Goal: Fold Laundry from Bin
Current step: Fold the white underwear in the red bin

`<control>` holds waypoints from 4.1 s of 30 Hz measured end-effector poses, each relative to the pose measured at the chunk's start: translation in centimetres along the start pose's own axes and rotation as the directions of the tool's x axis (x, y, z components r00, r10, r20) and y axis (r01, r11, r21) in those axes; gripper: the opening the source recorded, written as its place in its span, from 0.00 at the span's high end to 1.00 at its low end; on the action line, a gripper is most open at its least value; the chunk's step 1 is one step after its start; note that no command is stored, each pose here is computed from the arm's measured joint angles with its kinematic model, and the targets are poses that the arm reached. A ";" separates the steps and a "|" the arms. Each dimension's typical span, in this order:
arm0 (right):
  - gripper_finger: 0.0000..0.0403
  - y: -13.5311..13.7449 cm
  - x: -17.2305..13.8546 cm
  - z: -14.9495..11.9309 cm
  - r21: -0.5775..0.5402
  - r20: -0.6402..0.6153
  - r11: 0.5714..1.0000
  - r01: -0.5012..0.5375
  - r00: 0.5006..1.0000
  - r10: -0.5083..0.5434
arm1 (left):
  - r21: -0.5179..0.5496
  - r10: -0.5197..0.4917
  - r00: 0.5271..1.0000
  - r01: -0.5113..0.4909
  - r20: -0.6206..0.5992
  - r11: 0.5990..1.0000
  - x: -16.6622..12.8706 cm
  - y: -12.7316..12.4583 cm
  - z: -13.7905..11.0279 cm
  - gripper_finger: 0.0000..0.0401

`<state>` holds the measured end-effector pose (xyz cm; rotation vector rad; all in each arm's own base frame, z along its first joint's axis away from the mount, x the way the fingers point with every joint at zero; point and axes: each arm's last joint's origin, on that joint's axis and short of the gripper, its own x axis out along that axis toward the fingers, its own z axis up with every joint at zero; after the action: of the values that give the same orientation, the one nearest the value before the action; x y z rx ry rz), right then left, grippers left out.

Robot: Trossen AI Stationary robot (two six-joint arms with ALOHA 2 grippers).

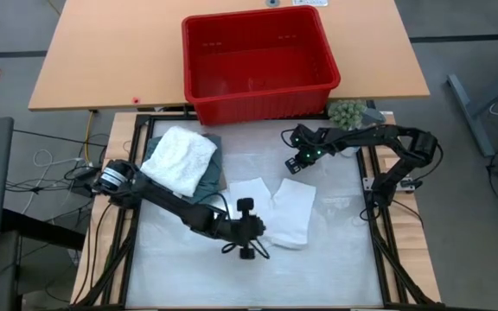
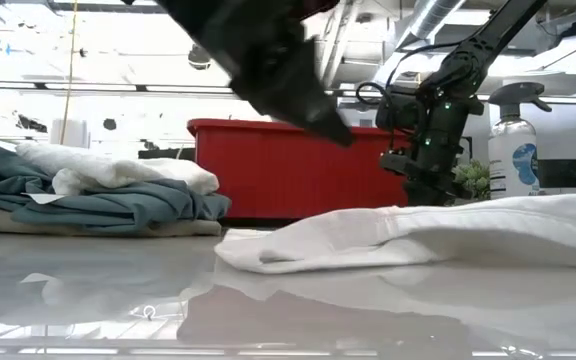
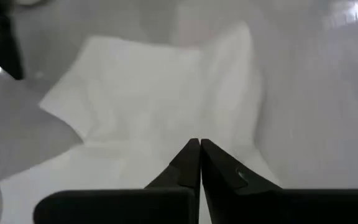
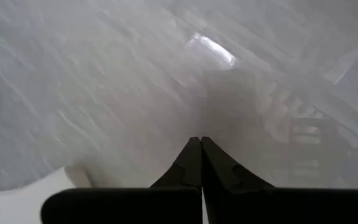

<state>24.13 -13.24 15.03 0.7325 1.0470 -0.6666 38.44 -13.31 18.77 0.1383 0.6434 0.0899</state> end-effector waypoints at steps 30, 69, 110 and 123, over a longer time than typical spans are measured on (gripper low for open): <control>0.96 9.5 -4.2 -7.6 -0.297 -0.085 0.926 -0.232 0.973 0.216 | -0.061 -0.309 0.951 0.309 0.003 0.949 4.3 -1.9 -2.4 1.00; 0.96 7.9 -7.5 -3.7 -0.244 0.048 0.929 -0.276 0.954 0.296 | 0.148 -0.368 0.881 0.423 -0.297 0.894 2.8 -3.7 -5.4 1.00; 0.96 8.1 1.9 -5.3 -0.277 -0.120 0.959 -0.065 0.992 0.032 | 0.085 -0.468 0.763 0.557 -0.446 0.826 1.7 -4.5 -6.6 1.00; 0.94 10.1 -5.1 -6.5 -0.341 0.018 0.918 -0.203 0.975 0.223 | 0.042 -0.038 0.998 0.041 -0.053 0.998 -4.2 1.1 1.3 1.00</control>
<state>26.85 -1.46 19.85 0.5144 0.9801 -0.3055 35.83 -12.88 22.50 0.1650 0.7001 0.0416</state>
